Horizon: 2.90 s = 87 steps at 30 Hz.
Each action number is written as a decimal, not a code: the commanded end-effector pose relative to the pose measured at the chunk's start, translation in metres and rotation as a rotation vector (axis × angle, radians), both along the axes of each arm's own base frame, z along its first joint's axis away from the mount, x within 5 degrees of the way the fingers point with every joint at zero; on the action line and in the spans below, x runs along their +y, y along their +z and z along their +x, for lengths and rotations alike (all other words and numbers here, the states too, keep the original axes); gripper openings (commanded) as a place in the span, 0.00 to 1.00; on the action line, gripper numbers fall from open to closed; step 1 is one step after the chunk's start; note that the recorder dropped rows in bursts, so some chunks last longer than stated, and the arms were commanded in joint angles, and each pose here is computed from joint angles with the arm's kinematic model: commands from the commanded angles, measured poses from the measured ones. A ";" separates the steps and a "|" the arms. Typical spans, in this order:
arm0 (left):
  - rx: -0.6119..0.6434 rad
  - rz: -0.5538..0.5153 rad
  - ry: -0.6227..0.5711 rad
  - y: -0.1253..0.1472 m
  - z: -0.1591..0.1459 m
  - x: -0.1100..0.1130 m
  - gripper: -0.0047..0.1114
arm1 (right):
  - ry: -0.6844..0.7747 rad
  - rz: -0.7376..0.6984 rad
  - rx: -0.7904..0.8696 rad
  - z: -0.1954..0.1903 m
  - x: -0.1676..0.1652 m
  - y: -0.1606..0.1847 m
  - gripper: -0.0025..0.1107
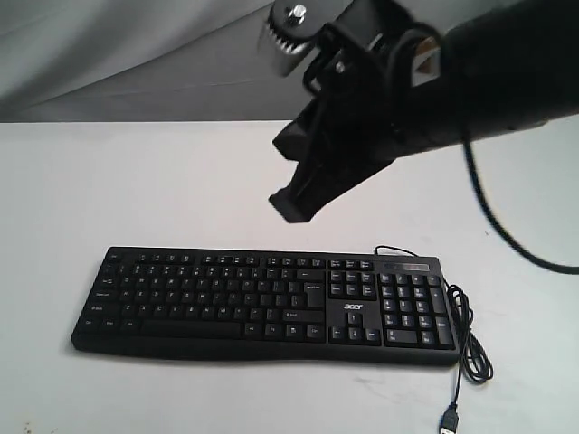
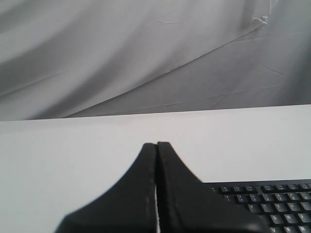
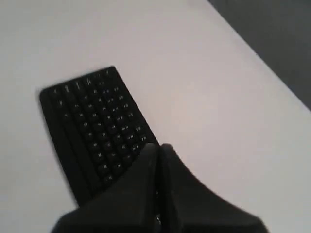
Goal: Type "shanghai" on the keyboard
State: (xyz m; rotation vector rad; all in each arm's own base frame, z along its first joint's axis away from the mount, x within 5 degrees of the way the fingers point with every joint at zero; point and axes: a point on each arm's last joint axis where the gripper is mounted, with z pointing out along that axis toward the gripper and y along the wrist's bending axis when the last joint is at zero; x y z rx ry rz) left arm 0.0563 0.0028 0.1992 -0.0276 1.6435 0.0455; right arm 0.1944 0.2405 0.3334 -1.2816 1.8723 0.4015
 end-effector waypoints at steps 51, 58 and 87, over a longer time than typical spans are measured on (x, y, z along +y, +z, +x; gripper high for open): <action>-0.007 -0.002 -0.006 0.000 0.000 0.000 0.04 | -1.205 1.126 -0.426 -0.132 -0.253 -0.089 0.02; -0.007 -0.002 -0.006 0.000 0.000 0.000 0.04 | -1.205 1.085 -0.378 -0.131 -0.251 -0.114 0.02; -0.007 -0.002 -0.006 0.000 0.000 0.000 0.04 | -1.115 0.415 -0.274 -0.141 -0.242 -0.151 0.02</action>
